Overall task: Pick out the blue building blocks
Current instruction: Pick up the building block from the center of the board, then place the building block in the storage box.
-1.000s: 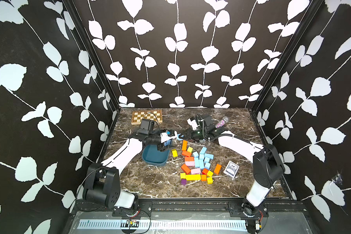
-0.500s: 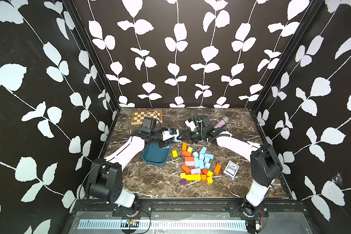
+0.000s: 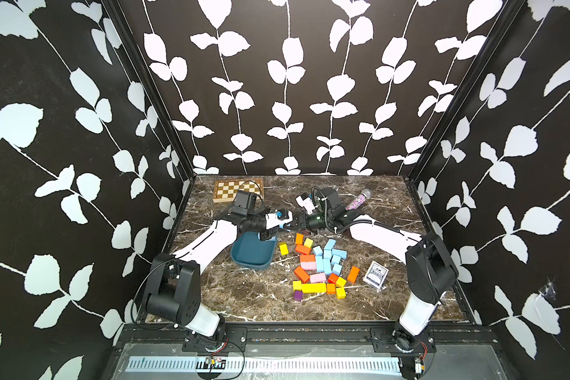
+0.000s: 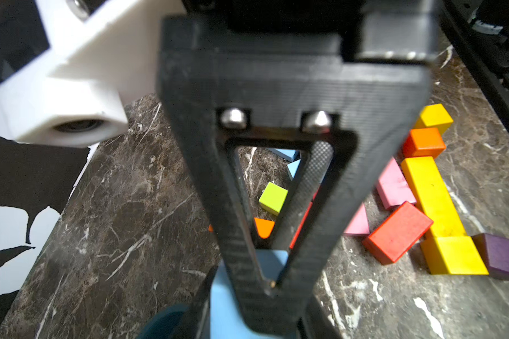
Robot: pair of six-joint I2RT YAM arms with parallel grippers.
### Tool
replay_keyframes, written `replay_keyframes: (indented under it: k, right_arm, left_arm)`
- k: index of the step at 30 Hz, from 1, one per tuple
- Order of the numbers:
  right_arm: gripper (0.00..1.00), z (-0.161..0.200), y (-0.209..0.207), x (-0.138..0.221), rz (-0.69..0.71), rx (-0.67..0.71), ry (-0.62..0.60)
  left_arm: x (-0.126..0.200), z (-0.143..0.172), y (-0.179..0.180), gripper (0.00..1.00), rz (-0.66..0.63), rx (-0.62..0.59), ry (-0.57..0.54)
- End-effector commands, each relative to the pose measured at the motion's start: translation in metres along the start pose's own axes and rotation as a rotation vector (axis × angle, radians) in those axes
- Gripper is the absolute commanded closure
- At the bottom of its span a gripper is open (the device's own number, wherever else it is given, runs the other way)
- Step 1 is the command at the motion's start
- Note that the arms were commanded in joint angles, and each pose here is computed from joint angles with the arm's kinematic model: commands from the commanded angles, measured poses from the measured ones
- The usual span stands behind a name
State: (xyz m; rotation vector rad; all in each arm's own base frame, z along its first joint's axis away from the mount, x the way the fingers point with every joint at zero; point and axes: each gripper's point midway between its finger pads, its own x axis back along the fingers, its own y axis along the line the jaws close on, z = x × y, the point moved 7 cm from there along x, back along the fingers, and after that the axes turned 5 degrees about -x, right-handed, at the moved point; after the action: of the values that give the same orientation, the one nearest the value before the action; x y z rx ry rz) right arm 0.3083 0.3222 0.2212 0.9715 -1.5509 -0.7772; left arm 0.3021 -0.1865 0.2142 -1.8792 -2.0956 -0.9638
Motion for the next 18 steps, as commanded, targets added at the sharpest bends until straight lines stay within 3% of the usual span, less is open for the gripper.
replay_keyframes:
  k: [1,2,5,10,18]
  right_arm:
    - [0.67,0.002,0.003,0.004,0.010,0.018,-0.025]
    - [0.60,0.002,0.003,0.008,0.029,0.025,-0.039]
    - [0.53,0.000,0.000,0.022,0.085,0.043,-0.104]
    - [0.52,-0.001,-0.014,0.047,0.137,0.022,-0.225]
    - [0.53,0.010,-0.024,0.059,0.199,0.017,-0.248]
  left_arm:
    - [0.007,-0.014,0.000,0.71,0.015,-0.051,-0.026]
    - [0.009,-0.013,-0.003,0.73,0.028,-0.065,-0.011]
    - [0.016,-0.004,-0.012,0.75,0.077,-0.099,0.032]
    - [0.040,0.023,-0.020,0.78,0.137,-0.124,0.106]
    - [0.044,0.077,-0.033,0.76,0.351,-0.256,0.315]
